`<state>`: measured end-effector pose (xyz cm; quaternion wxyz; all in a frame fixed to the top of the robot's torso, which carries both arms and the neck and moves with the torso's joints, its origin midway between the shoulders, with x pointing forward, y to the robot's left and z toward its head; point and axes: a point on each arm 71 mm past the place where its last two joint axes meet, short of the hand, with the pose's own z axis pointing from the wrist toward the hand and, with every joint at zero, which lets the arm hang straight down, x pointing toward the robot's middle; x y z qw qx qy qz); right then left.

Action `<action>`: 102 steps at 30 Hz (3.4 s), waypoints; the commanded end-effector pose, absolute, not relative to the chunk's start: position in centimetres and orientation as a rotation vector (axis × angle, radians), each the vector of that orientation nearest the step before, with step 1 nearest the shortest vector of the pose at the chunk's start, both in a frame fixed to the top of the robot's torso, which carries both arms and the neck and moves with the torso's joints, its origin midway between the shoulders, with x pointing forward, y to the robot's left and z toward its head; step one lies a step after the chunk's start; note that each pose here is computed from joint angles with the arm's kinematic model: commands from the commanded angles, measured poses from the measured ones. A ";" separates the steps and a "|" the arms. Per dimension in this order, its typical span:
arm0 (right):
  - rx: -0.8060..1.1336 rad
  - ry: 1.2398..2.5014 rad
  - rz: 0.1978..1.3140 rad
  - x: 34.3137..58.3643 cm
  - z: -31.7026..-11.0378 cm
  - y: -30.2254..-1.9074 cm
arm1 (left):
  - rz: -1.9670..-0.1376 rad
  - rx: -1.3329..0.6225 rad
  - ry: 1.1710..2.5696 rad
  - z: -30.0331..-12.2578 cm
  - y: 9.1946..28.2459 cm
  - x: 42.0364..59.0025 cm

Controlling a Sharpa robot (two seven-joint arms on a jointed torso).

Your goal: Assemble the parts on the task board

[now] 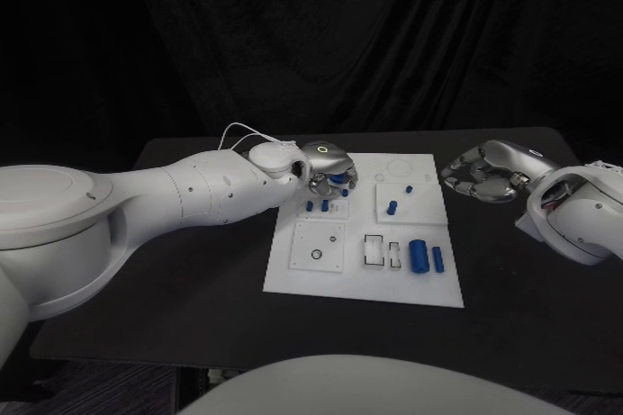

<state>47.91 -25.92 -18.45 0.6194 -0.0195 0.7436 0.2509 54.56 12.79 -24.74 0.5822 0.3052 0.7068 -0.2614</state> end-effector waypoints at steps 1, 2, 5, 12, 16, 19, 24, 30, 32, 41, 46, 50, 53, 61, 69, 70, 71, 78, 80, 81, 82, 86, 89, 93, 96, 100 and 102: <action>-0.040 1.702 0.574 47.9 -18.5 -25.9 | -0.615 0.725 1.665 -25.0 12.7 54.5; -0.040 1.702 0.574 47.9 -18.5 -25.9 | -0.614 0.725 1.667 -25.1 12.7 54.5; -0.040 1.702 0.573 47.9 -18.5 -25.9 | -0.612 0.724 1.674 -25.2 12.8 54.5; -0.041 1.702 0.574 48.0 -18.5 -25.8 | -0.613 0.724 1.682 -25.5 12.8 54.4; -0.043 1.702 0.576 48.0 -18.5 -25.7 | -0.615 0.725 1.683 -25.6 12.7 54.4; -0.043 1.703 0.576 48.0 -18.5 -25.7 | -0.616 0.726 1.684 -25.6 12.7 54.3; -0.044 1.706 0.575 48.0 -18.5 -25.7 | -0.617 0.726 1.685 -25.8 12.6 54.3; -0.044 1.708 0.575 48.0 -18.5 -25.6 | -0.620 0.728 1.684 -25.9 12.3 54.3; -0.045 1.708 0.575 48.0 -18.5 -25.6 | -0.620 0.728 1.684 -26.0 12.3 54.3; -0.045 1.713 0.573 48.1 -18.6 -25.6 | -0.621 0.729 1.688 -26.2 12.1 54.3; -0.046 1.714 0.575 48.1 -18.6 -25.5 | -0.620 0.727 1.683 -26.3 12.0 54.4; -0.046 1.715 0.574 48.1 -18.6 -25.5 | -0.621 0.726 1.674 -26.3 12.0 54.4; -0.045 1.715 0.573 48.1 -18.6 -25.5 | -0.622 0.724 1.664 -26.3 11.9 54.4; -0.044 1.718 0.571 48.1 -18.6 -25.6 | -0.633 0.722 1.634 -26.1 11.8 54.2; -0.042 1.719 0.568 48.0 -18.6 -25.8 | -0.643 0.714 1.589 -25.6 12.2 54.0; -0.041 1.719 0.567 48.0 -18.6 -25.8 | -0.644 0.713 1.582 -25.4 12.3 54.0; -0.040 1.719 0.567 48.0 -18.6 -25.9 | -0.645 0.712 1.575 -25.2 12.4 54.0; -0.035 1.724 0.559 47.9 -18.6 -26.2 | -0.649 0.709 1.539 -23.1 13.3 53.8; -0.034 1.725 0.557 47.9 -18.6 -26.3 | -0.646 0.706 1.539 -22.6 13.7 53.7; -0.033 1.725 0.556 47.9 -18.6 -26.3 | -0.645 0.705 1.540 -22.5 13.9 53.6; -0.033 1.725 0.556 47.9 -18.6 -26.3 | -0.642 0.703 1.543 -22.4 14.2 53.6; -0.032 1.727 0.553 47.9 -18.6 -26.4 | -0.625 0.692 1.563 -22.1 15.4 53.5; -0.031 1.729 0.551 47.9 -18.6 -26.5 | -0.608 0.683 1.586 -22.2 16.3 53.4; -0.028 1.733 0.546 47.9 -18.7 -26.7 | -0.582 0.670 1.624 -22.3 17.7 53.4; -0.028 1.739 0.542 47.9 -18.7 -26.8 | -0.565 0.661 1.645 -22.4 18.5 53.3; -0.028 1.742 0.541 47.9 -18.8 -26.8 | -0.554 0.656 1.660 -22.5 18.9 53.3; -0.028 1.744 0.541 47.9 -18.8 -26.8 | -0.551 0.655 1.666 -22.6 19.0 53.4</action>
